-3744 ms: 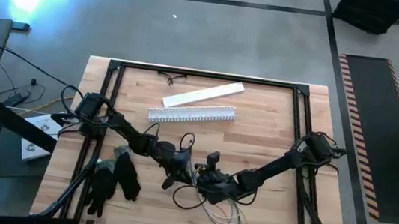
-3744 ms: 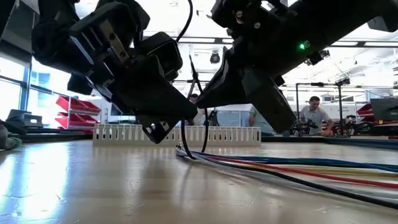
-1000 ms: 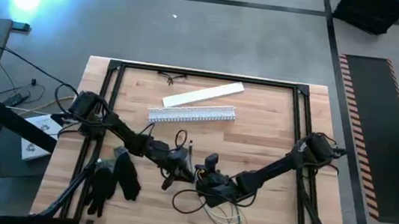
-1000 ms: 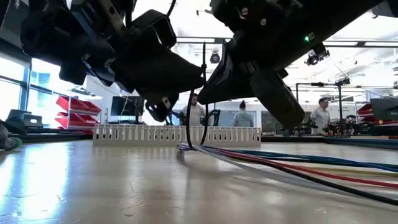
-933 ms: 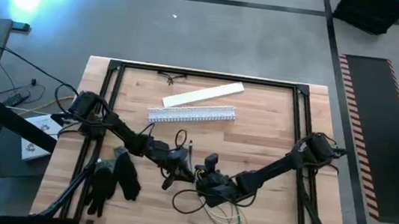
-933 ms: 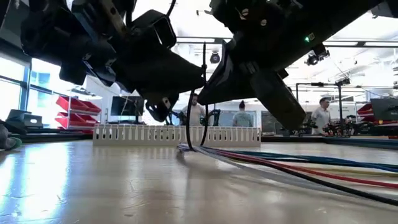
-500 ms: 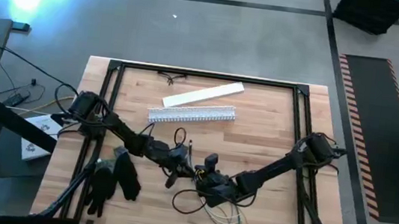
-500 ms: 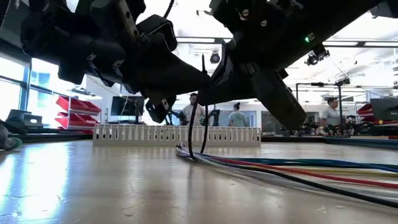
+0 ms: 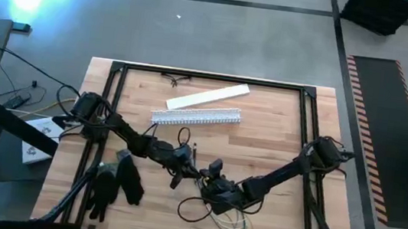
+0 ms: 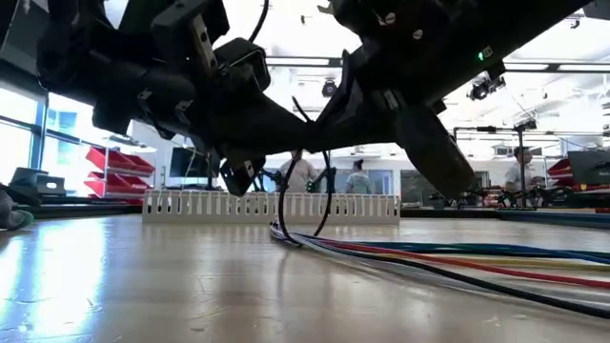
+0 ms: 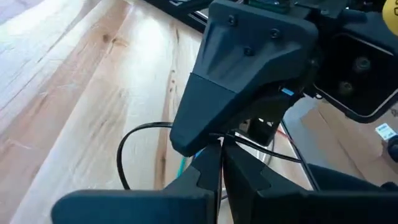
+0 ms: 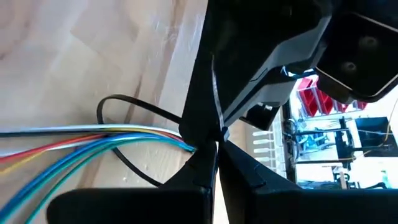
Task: Ziptie cables
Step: Wrap the black zip tie on the cable
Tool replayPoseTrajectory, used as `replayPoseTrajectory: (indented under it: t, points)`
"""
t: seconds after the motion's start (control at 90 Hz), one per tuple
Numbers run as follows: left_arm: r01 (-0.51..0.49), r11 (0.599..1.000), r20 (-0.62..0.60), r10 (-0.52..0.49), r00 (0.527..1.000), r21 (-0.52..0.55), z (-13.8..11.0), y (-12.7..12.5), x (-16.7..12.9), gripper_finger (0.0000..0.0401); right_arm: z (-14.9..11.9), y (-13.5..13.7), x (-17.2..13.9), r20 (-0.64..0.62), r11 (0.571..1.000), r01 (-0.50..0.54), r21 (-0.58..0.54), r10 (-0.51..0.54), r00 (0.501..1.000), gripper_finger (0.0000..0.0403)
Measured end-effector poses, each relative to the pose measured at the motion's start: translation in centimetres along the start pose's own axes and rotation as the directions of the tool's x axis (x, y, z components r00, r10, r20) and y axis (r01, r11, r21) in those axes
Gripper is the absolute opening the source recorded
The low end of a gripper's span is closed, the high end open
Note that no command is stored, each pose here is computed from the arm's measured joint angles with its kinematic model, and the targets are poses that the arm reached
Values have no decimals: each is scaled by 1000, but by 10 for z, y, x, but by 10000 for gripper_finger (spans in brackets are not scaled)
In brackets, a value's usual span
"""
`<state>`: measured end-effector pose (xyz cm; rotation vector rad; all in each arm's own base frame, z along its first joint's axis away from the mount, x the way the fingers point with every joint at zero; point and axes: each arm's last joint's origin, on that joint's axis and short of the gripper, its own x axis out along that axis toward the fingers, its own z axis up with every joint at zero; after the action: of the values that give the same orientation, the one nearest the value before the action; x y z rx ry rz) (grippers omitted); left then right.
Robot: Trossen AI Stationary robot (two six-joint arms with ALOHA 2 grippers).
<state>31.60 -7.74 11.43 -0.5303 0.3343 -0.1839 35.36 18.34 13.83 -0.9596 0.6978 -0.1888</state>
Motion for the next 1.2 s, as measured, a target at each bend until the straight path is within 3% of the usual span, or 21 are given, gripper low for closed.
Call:
replayPoseTrajectory:
  t: [0.278, 0.433, 0.678, 0.822, 0.978, 1.2]
  points:
    - [-7, 999, 4, 7, 1000, 41, -3, -5, 0, 0, 1, 0, -1, 6, 998, -1, 70, 1, 1000, 0]
    - [-32, 997, 19, 31, 999, 66, -7, -11, 0, 0, 2, 1, -4, 17, 999, -7, 50, 6, 1000, 4]
    - [-69, 992, 45, 65, 997, 103, -12, -18, 0, 0, 8, -15, -18, 65, 993, -46, 108, 39, 997, 87]
    - [-97, 990, 52, 92, 994, 103, -12, -17, 0, 0, 11, -18, -22, 115, 983, -119, 138, 103, 988, 136]
    - [-118, 988, 64, 111, 992, 103, -11, -15, 0, 0, 13, -13, -25, 138, 973, -179, 144, 160, 977, 146]
    - [-113, 988, 67, 106, 992, 103, -11, -15, 0, 0, 10, -13, -25, 96, 978, -119, 174, 103, 990, 146]
